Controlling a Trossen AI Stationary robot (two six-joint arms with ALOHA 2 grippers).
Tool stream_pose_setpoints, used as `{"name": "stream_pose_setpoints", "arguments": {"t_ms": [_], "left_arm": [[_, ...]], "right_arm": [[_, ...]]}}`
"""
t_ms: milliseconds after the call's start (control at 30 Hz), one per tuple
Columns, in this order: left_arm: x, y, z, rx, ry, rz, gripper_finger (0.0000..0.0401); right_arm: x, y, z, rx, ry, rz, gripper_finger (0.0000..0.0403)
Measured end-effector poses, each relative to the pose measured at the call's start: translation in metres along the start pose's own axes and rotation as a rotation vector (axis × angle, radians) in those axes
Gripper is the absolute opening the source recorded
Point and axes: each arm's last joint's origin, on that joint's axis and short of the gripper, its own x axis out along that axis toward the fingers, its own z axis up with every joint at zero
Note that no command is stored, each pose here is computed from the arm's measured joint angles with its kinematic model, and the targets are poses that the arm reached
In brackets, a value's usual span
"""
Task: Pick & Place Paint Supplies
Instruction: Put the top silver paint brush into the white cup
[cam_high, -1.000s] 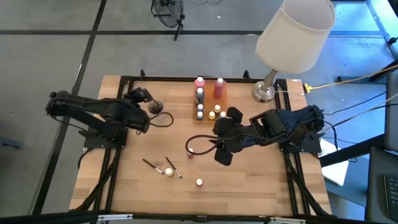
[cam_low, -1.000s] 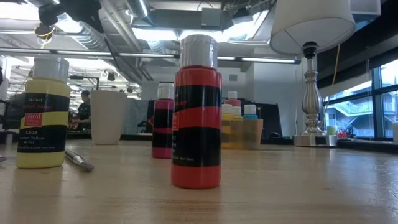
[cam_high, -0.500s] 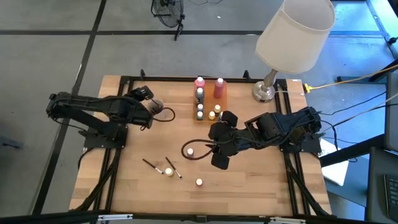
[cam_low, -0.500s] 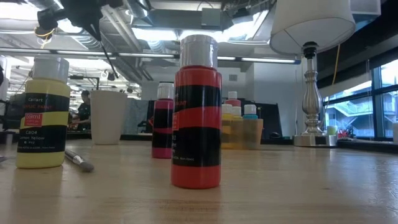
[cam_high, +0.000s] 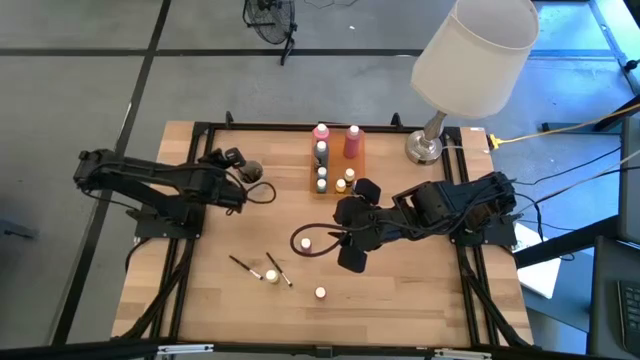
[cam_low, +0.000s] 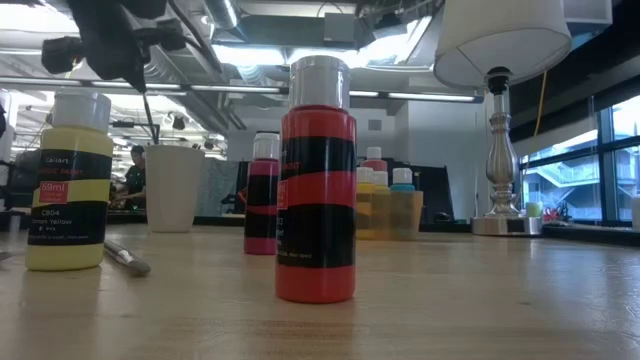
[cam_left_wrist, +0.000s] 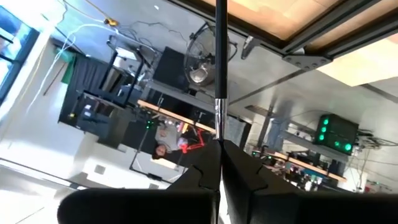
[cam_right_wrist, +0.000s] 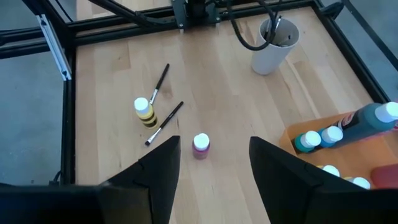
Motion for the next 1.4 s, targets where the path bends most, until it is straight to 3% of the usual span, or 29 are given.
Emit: {"name": "stream_pose_setpoints", "arguments": {"t_ms": [600,933,1400], "left_arm": [[-0.003,0.005,0.015,0.093,-0.05,-0.02,0.0002],[-0.001,0.013,0.027,0.065,-0.064,-0.007,0.0013],[0.003,0.015,0.03,-0.01,-0.164,-0.088,0.0019]], "right_arm": [[0.0,0.001,0.001,0.027,-0.013,0.008,0.0196],[-0.003,0.006,-0.002,0.012,-0.009,0.019,0.0196],[-0.003,0.007,-0.003,0.006,-0.001,0.017,0.0197]]}}
